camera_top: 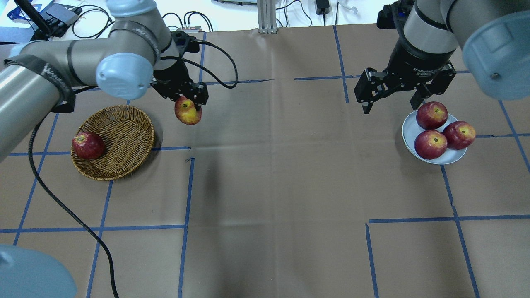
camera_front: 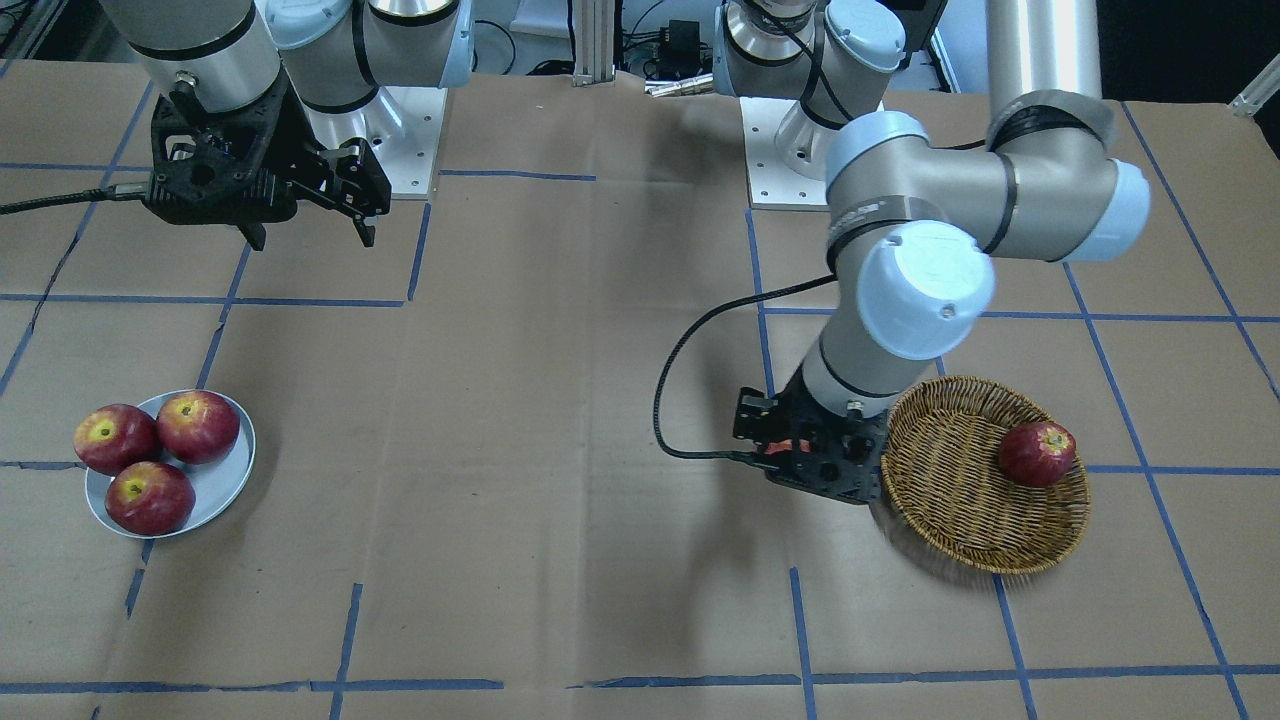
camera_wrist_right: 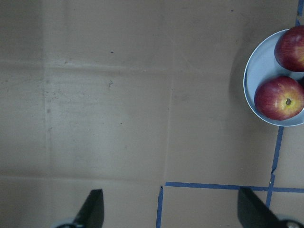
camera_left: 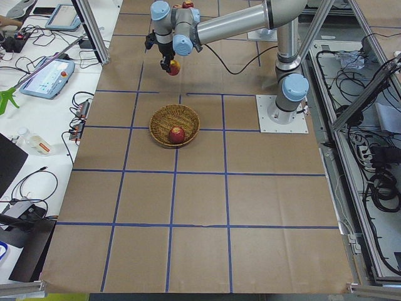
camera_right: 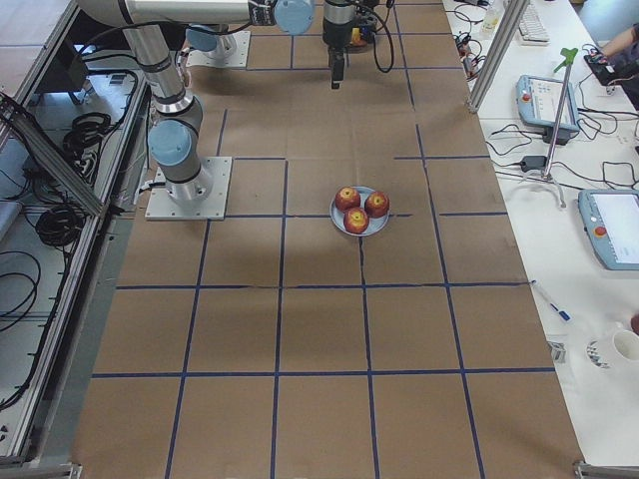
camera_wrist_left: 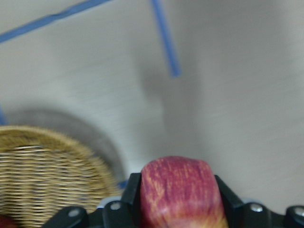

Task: Transfer apple from basket to plate
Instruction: 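Carry the apple with the left gripper to the table center, then open the left gripper to set the apple on the table, then raise the left gripper back while the right gripper moves over the apple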

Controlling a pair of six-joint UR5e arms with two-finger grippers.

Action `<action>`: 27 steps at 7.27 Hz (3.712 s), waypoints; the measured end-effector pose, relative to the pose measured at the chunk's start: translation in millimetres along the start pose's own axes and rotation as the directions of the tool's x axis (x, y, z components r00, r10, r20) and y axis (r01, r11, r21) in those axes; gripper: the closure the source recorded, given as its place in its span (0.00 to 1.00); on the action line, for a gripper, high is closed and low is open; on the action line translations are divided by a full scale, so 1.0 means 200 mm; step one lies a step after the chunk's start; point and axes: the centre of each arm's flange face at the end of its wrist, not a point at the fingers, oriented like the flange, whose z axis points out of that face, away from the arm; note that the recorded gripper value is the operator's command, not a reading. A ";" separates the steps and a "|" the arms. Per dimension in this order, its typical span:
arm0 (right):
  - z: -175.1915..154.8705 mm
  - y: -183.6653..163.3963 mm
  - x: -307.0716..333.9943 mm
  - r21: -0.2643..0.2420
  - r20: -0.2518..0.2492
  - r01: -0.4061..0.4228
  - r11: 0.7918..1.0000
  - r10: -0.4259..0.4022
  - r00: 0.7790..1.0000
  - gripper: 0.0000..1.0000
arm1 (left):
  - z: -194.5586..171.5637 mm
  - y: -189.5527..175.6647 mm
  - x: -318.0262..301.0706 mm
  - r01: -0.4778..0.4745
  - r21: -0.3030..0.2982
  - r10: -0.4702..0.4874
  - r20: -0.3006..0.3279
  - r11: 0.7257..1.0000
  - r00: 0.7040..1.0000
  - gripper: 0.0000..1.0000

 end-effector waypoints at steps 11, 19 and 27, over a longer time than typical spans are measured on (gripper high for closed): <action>0.00 0.00 0.00 0.000 0.000 0.000 1.000 0.000 1.000 0.00 | 0.57 -0.23 0.79 -0.010 0.013 0.010 -0.009 1.000 1.000 0.32; 0.00 0.00 0.00 0.000 0.000 0.000 1.000 0.000 1.000 0.00 | 0.41 -0.23 0.80 0.013 0.054 -0.013 -0.013 0.998 1.000 0.01; 0.11 -0.16 -0.17 0.020 0.000 -0.042 0.999 0.042 0.999 0.00 | -0.63 0.29 -0.32 -0.037 0.022 0.035 0.093 0.999 0.995 0.01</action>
